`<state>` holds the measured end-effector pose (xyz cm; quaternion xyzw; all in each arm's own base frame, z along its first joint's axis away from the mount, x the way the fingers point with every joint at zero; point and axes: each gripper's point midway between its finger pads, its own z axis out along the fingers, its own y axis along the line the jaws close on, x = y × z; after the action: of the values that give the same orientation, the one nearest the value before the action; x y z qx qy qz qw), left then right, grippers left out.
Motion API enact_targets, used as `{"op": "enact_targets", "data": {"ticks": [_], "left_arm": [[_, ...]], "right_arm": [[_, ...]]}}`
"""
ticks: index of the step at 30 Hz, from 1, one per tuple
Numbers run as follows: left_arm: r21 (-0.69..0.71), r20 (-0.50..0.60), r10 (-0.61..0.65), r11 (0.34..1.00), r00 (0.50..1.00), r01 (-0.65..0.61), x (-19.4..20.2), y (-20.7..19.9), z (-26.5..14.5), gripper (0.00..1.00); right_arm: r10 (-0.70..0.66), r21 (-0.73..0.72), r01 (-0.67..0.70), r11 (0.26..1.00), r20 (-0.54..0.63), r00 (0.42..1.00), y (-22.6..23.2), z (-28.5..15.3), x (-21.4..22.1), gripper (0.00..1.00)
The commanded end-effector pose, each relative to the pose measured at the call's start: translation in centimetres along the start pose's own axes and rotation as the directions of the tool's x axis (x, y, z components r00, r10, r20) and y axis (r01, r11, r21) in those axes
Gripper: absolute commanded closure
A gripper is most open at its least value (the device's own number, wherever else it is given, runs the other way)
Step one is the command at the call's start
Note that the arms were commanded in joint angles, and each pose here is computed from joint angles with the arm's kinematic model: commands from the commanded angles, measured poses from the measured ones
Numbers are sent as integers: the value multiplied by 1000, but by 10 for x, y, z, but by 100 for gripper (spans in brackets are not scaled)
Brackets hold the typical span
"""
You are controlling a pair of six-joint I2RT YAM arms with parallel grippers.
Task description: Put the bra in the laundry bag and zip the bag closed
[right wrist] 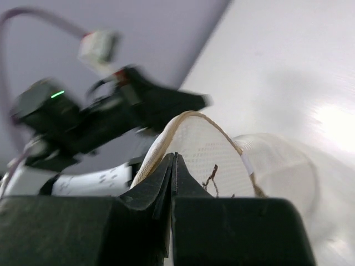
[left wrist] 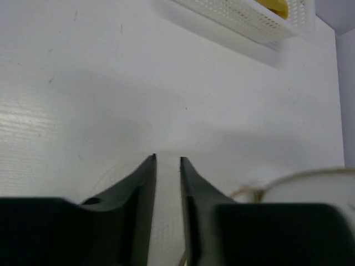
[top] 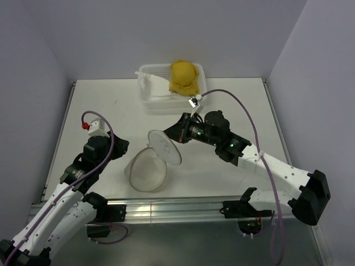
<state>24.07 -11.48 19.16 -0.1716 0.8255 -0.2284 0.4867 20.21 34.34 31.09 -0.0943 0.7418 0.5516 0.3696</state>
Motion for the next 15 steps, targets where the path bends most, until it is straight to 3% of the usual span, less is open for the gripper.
{"op": "enact_targets", "data": {"ticks": [1,2,5,11,15], "left_arm": [[-5,-46,-21,1000,999,20,16,8,-7,66],[26,-54,-26,999,998,28,17,3,-10,52],[57,-102,-41,997,994,47,25,-3,-12,40],[111,-324,-78,987,943,120,78,-9,-14,35],[96,-363,-130,980,923,176,99,-7,-16,35]], "right_arm": [[96,52,-97,994,15,995,-54,5,4,100],[132,78,-133,988,15,991,-71,7,7,100],[193,157,-201,967,63,979,-122,6,5,100],[236,217,-258,942,125,964,-167,-3,-4,100],[239,222,-266,938,142,961,-178,-4,-7,100]]}}
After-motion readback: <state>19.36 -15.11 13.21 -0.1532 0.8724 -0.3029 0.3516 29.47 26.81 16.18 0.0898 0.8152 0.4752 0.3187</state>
